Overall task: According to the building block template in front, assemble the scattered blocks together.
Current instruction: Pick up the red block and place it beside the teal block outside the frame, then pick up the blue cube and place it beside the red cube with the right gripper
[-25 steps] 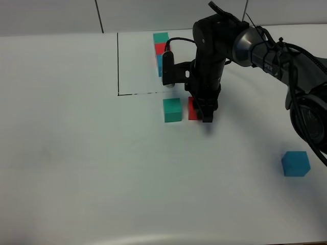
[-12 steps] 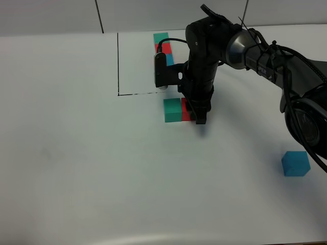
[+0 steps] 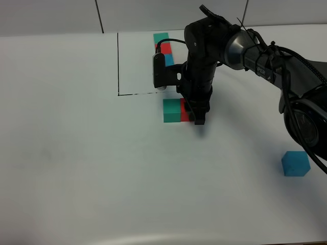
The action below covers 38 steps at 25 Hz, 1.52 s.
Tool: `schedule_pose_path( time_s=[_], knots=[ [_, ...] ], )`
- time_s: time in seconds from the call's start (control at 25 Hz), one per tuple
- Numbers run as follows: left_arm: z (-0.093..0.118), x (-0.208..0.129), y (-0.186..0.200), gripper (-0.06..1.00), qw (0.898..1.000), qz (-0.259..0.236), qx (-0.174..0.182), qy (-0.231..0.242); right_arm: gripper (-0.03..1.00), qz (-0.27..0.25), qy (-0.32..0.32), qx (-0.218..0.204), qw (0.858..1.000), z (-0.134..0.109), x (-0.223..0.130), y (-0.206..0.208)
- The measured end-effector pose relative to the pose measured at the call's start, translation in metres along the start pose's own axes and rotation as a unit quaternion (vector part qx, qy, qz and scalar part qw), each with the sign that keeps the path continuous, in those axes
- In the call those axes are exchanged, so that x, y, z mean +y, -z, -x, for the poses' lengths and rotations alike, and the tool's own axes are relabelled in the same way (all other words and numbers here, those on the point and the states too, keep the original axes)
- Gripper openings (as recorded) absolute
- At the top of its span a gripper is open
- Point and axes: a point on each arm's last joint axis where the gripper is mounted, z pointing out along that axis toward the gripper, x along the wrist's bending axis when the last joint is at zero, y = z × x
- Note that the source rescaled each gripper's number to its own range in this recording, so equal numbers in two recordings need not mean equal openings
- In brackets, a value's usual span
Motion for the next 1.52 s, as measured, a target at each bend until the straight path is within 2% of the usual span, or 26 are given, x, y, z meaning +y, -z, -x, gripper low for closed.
schedule_pose_path(
  time_s=[0.32, 0.4, 0.44, 0.6, 0.68, 0.72, 0.8, 0.96, 1.08, 1.24, 1.36, 1.52],
  knots=[
    [0.000, 0.000, 0.000, 0.10, 1.000, 0.000, 0.000, 0.000, 0.03, 0.000, 0.000, 0.000, 1.000, 0.000, 0.000, 0.000],
    [0.000, 0.000, 0.000, 0.10, 1.000, 0.000, 0.000, 0.000, 0.07, -0.001, -0.002, -0.001, 1.000, 0.000, 0.000, 0.000],
    [0.000, 0.000, 0.000, 0.10, 1.000, 0.000, 0.000, 0.000, 0.15, 0.000, -0.006, 0.001, 1.000, -0.001, 0.001, -0.002],
    [0.000, 0.000, 0.000, 0.10, 1.000, 0.000, 0.000, 0.000, 0.61, -0.016, -0.037, 0.015, 0.999, -0.005, 0.000, 0.004],
    [0.000, 0.000, 0.000, 0.10, 1.000, 0.000, 0.000, 0.000, 0.77, -0.013, -0.074, 0.008, 0.997, -0.004, -0.002, 0.019],
    [0.000, 0.000, 0.000, 0.10, 1.000, 0.000, 0.000, 0.000, 0.83, -0.015, -0.095, 0.004, 0.995, -0.003, -0.005, 0.027],
    [0.000, 0.000, 0.000, 0.10, 1.000, 0.000, 0.000, 0.000, 0.88, -0.020, -0.136, -0.008, 0.990, -0.001, -0.013, 0.045],
    [0.000, 0.000, 0.000, 0.10, 1.000, 0.000, 0.000, 0.000, 0.89, -0.026, -0.228, -0.024, 0.973, -0.003, -0.040, 0.073],
    [0.000, 0.000, 0.000, 0.10, 1.000, 0.000, 0.000, 0.000, 0.89, -0.039, -0.296, -0.021, 0.954, -0.019, -0.068, 0.087],
    [0.000, 0.000, 0.000, 0.10, 1.000, 0.000, 0.000, 0.000, 0.88, -0.039, -0.408, -0.030, 0.912, -0.053, -0.110, 0.095],
    [0.000, 0.000, 0.000, 0.10, 1.000, 0.000, 0.000, 0.000, 0.87, -0.031, -0.487, -0.040, 0.872, -0.086, -0.144, 0.097],
    [0.000, 0.000, 0.000, 0.10, 1.000, 0.000, 0.000, 0.000, 0.85, -0.021, -0.581, -0.045, 0.813, -0.126, -0.181, 0.092]
  ],
)
